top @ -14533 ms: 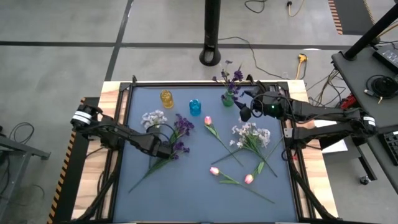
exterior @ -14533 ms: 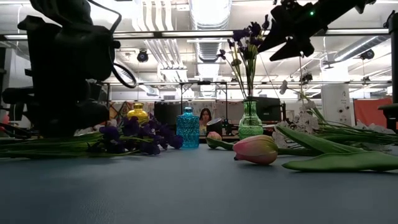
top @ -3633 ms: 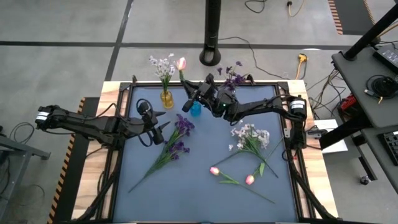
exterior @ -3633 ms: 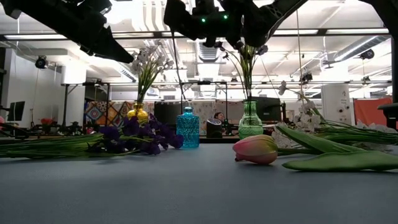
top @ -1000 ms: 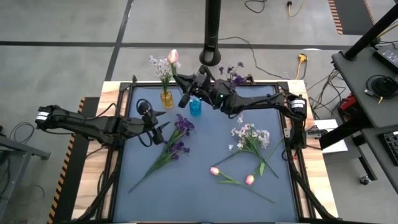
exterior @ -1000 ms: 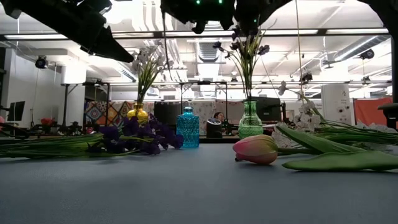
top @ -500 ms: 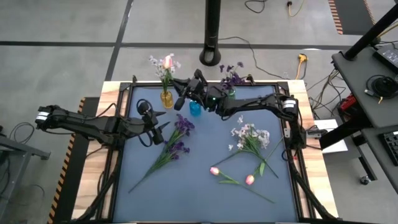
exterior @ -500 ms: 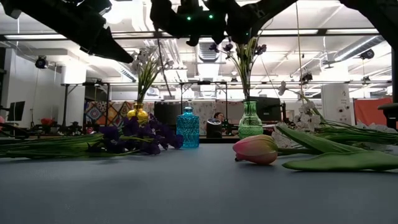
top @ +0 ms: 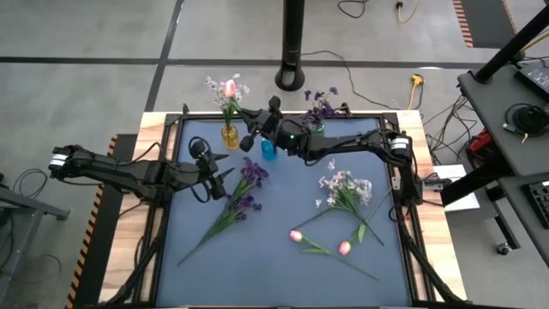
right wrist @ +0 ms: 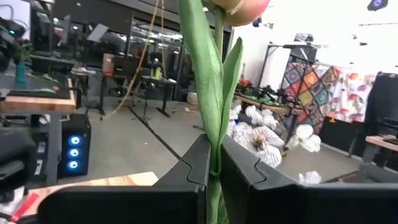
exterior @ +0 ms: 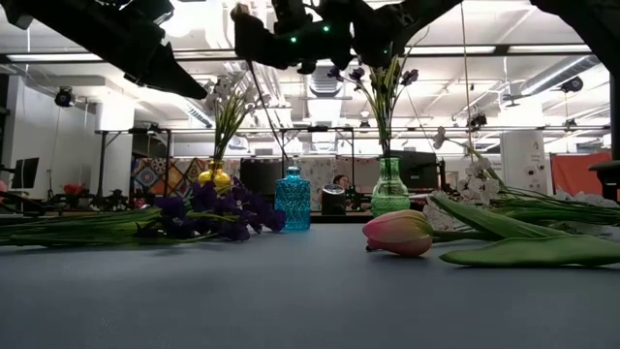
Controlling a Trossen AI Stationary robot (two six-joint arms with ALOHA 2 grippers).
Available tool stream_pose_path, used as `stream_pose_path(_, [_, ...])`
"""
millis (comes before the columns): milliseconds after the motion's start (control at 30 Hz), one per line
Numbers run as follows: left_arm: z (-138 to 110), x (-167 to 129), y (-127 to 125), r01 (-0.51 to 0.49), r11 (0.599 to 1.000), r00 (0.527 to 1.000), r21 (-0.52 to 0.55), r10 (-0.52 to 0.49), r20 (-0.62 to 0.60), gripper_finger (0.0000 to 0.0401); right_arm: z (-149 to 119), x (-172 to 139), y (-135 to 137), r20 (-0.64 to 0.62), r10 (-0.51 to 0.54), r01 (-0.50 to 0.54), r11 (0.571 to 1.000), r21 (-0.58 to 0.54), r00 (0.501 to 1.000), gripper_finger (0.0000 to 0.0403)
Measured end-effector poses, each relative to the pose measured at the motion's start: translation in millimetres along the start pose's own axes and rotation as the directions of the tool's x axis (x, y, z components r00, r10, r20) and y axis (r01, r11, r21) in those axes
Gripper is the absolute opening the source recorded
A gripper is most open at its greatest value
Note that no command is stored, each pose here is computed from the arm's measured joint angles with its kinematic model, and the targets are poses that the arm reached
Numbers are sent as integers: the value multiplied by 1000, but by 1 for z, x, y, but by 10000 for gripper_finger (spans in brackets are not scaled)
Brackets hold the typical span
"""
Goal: Sort flowers into vase by color
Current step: Put the top pink flower into the blue vase
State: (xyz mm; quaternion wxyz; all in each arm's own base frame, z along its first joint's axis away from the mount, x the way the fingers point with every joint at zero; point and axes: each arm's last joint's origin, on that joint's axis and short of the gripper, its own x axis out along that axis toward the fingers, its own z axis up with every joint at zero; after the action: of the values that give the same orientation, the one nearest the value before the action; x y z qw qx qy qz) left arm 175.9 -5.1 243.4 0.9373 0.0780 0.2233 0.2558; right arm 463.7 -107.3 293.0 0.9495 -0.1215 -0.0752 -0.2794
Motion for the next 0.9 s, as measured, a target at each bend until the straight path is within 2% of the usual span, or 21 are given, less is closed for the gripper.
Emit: stream_pose_path(900, [-3, 0, 0, -1, 1000, 1000, -1, 1, -24, 204, -13, -2, -7, -38, -27, 27, 999, 19, 999, 18])
